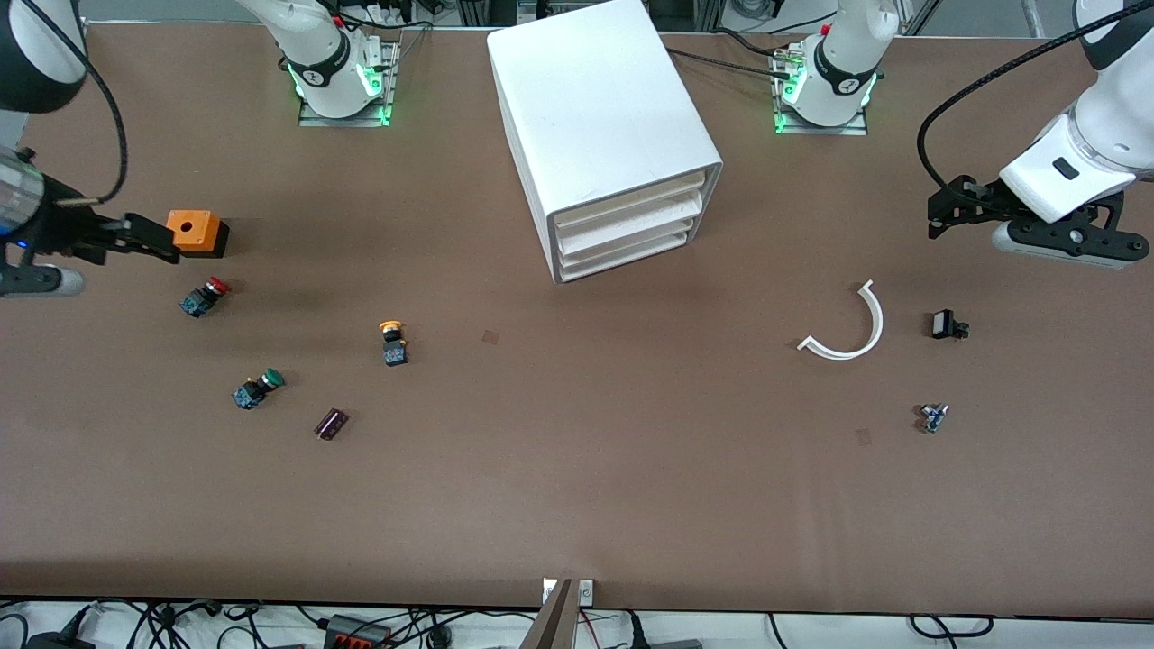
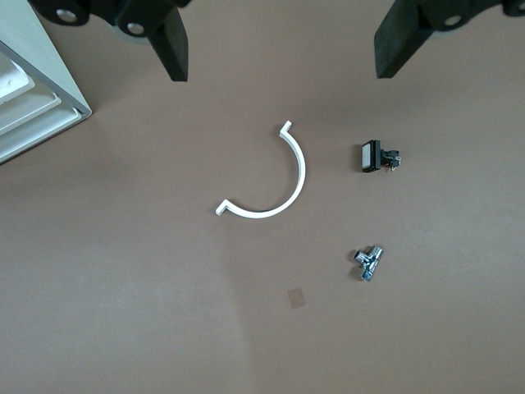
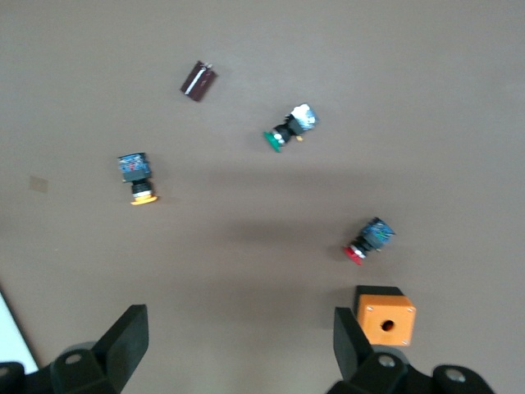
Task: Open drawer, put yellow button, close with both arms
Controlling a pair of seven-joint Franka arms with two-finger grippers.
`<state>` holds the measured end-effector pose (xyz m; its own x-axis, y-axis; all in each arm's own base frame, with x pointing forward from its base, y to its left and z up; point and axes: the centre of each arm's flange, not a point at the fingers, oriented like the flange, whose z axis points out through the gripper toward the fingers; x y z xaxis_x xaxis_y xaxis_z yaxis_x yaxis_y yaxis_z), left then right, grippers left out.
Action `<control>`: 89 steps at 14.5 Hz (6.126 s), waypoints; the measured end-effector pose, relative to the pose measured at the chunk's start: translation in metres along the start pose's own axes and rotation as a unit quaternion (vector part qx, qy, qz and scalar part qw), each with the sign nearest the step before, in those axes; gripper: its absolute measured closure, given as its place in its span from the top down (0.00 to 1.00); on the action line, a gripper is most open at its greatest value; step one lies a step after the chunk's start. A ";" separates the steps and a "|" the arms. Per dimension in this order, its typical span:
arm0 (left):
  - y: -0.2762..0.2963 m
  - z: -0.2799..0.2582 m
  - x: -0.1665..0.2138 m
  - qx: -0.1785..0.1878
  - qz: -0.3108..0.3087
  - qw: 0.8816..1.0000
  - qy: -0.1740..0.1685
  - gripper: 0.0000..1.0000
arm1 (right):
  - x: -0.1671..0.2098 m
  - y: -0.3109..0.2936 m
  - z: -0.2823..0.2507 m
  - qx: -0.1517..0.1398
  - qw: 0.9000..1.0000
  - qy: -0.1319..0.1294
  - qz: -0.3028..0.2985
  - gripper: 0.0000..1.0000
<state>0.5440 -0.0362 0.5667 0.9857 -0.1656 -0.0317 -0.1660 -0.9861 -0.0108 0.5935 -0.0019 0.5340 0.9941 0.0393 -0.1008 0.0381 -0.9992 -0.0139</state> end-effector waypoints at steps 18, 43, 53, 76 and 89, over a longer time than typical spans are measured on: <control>0.049 0.057 0.045 -0.280 -0.002 0.952 -0.124 1.00 | 0.078 -0.155 0.197 -0.018 0.993 -0.025 -0.115 1.00; 0.179 0.321 -0.005 -0.661 0.163 0.727 -0.092 0.82 | 0.075 -0.183 0.351 -0.013 0.988 -0.093 -0.123 1.00; 0.216 0.348 -0.046 -0.677 0.199 0.703 -0.087 0.15 | 0.075 -0.185 0.350 -0.013 0.988 -0.092 -0.124 0.82; 0.085 0.216 0.110 -0.551 0.102 0.809 -0.175 1.00 | 0.103 -0.285 0.060 0.016 0.977 0.092 -0.193 0.41; 0.000 0.076 0.080 -0.115 -0.038 0.970 -0.211 1.00 | -0.009 -0.476 0.031 0.006 0.967 0.106 -0.231 0.41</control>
<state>0.6208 -0.0486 0.4879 0.8866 -0.1185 -0.4472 -0.0337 -0.9806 0.1931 0.5636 0.4732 0.5110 0.8696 0.4777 0.1250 0.4837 -0.8750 -0.0210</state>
